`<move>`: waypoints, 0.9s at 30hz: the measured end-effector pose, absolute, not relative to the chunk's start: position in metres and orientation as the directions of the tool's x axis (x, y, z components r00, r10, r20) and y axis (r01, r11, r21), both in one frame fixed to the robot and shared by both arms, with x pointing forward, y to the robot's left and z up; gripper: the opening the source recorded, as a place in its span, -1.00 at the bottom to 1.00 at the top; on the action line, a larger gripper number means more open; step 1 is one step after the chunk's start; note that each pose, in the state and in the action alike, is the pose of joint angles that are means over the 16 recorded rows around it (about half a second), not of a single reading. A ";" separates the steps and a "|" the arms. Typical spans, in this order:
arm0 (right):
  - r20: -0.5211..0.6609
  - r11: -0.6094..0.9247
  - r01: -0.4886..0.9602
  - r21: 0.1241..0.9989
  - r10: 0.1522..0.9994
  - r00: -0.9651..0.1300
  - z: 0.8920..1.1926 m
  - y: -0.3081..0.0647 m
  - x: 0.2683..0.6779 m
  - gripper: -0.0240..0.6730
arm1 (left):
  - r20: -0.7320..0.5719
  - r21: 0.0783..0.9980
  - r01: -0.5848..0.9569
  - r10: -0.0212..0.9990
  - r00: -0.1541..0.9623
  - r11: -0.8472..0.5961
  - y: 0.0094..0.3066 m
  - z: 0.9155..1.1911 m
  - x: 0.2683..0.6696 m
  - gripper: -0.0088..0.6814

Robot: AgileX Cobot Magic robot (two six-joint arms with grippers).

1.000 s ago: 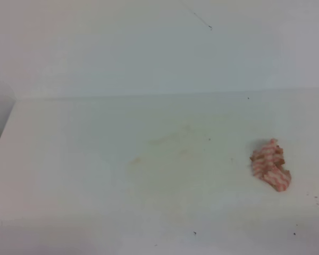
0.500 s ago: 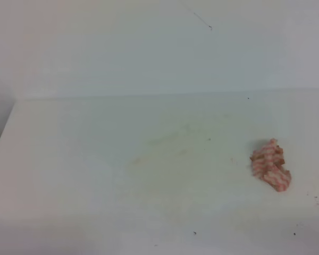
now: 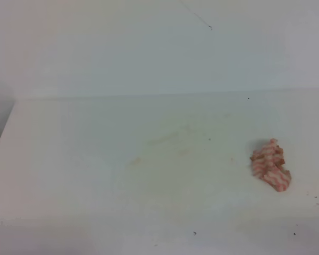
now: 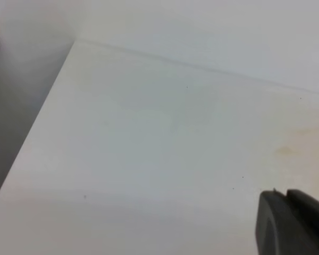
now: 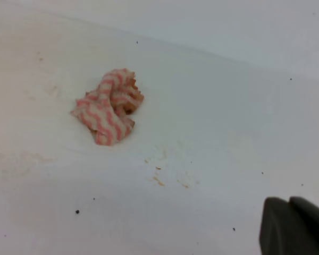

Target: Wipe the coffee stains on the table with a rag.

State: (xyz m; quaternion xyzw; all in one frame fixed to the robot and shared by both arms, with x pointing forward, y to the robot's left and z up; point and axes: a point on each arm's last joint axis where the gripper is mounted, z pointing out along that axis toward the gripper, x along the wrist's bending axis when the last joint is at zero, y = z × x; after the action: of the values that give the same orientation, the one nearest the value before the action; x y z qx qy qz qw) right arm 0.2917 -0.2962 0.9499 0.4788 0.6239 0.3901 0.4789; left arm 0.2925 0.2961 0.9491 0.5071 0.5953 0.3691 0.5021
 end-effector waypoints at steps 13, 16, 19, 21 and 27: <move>-0.224 0.237 0.225 0.945 0.971 -0.083 0.950 -0.296 0.292 -0.94 | -0.223 0.948 0.235 0.975 0.018 0.213 0.296 0.948 0.293 -0.98; -0.224 0.237 0.225 0.945 0.971 -0.083 0.950 -0.296 0.292 -0.94 | -0.223 0.948 0.235 0.975 0.018 0.213 0.296 0.948 0.293 -0.98; -0.224 0.237 0.226 0.945 0.971 -0.083 0.950 -0.296 0.292 -0.94 | -0.223 0.948 0.235 0.975 0.018 0.213 0.296 0.948 0.293 -0.98; -0.224 0.237 0.226 0.945 0.971 -0.083 0.950 -0.296 0.292 -0.94 | -0.223 0.948 0.235 0.975 0.018 0.213 0.296 0.948 0.293 -0.98; -0.224 0.237 0.226 0.945 0.971 -0.083 0.950 -0.296 0.292 -0.94 | -0.223 0.948 0.235 0.975 0.018 0.213 0.296 0.949 0.293 -0.98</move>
State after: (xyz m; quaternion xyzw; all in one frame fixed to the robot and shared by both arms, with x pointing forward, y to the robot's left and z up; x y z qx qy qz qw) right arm 0.2918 -0.2962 0.9503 0.4792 0.6245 0.3895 0.4782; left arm 0.2926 0.2961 0.9490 0.5074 0.5957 0.3688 0.5016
